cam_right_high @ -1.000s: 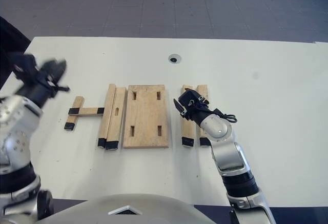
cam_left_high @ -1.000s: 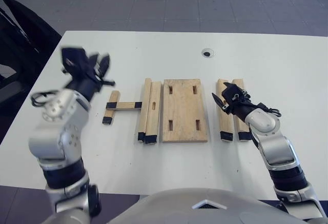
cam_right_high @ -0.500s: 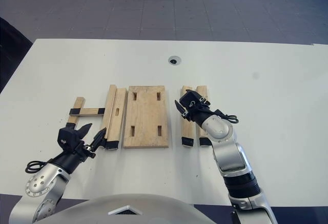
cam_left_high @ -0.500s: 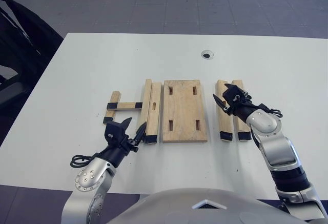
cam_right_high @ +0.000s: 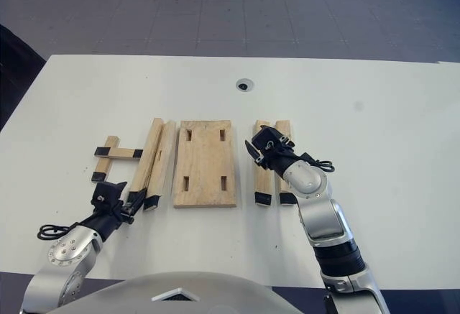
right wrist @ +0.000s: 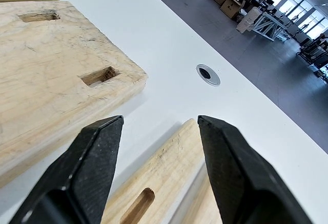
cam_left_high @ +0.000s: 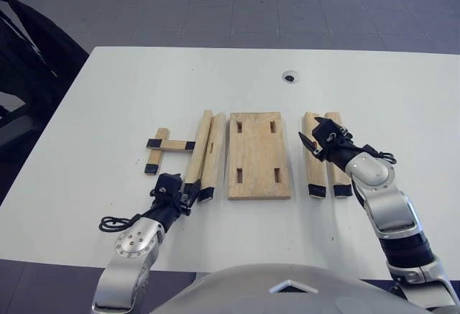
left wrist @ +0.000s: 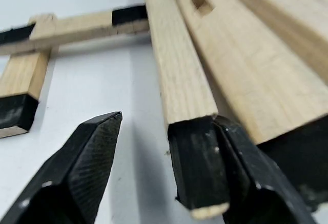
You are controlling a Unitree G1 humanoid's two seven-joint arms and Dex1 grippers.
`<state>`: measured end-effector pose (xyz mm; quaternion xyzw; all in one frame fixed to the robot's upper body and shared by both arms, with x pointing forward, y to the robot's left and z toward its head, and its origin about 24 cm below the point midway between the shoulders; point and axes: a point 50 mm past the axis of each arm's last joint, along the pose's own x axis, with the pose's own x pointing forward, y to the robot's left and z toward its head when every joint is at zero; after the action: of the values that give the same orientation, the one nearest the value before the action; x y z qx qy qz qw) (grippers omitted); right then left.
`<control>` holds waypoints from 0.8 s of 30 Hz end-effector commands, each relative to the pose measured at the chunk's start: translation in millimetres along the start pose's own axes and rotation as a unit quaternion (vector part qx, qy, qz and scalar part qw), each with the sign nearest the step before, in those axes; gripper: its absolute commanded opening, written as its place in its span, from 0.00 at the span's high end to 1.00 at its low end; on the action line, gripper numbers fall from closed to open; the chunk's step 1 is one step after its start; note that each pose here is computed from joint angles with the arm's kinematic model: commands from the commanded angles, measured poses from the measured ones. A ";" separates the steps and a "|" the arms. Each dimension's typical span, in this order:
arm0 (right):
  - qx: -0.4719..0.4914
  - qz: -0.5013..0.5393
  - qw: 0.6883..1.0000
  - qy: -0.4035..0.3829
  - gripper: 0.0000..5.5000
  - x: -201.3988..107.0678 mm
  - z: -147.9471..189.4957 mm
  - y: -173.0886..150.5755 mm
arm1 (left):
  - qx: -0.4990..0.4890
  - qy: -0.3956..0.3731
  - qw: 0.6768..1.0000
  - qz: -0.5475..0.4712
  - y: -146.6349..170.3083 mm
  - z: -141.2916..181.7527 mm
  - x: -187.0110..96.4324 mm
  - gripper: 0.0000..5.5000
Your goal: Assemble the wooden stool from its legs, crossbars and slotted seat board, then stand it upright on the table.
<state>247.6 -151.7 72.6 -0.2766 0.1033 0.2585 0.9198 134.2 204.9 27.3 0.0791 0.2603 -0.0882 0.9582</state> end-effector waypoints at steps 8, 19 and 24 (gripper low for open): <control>-0.006 -0.002 1.000 0.006 0.51 0.1 -0.4 -3.1 | -0.020 -0.045 0.999 0.011 11.0 -3.5 2.4 0.76; 0.324 0.038 0.944 -0.044 0.48 7.7 17.2 -27.6 | 0.168 -0.303 0.937 0.048 22.3 111.3 28.8 0.81; 0.547 0.220 0.797 -0.129 0.29 8.6 50.5 -37.6 | 0.203 -0.395 0.895 -0.034 -4.4 152.4 32.7 0.81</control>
<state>274.0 -149.3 114.1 0.2765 0.1716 0.3460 0.8800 232.0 180.3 130.8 0.2157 -0.1289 -0.1491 0.9564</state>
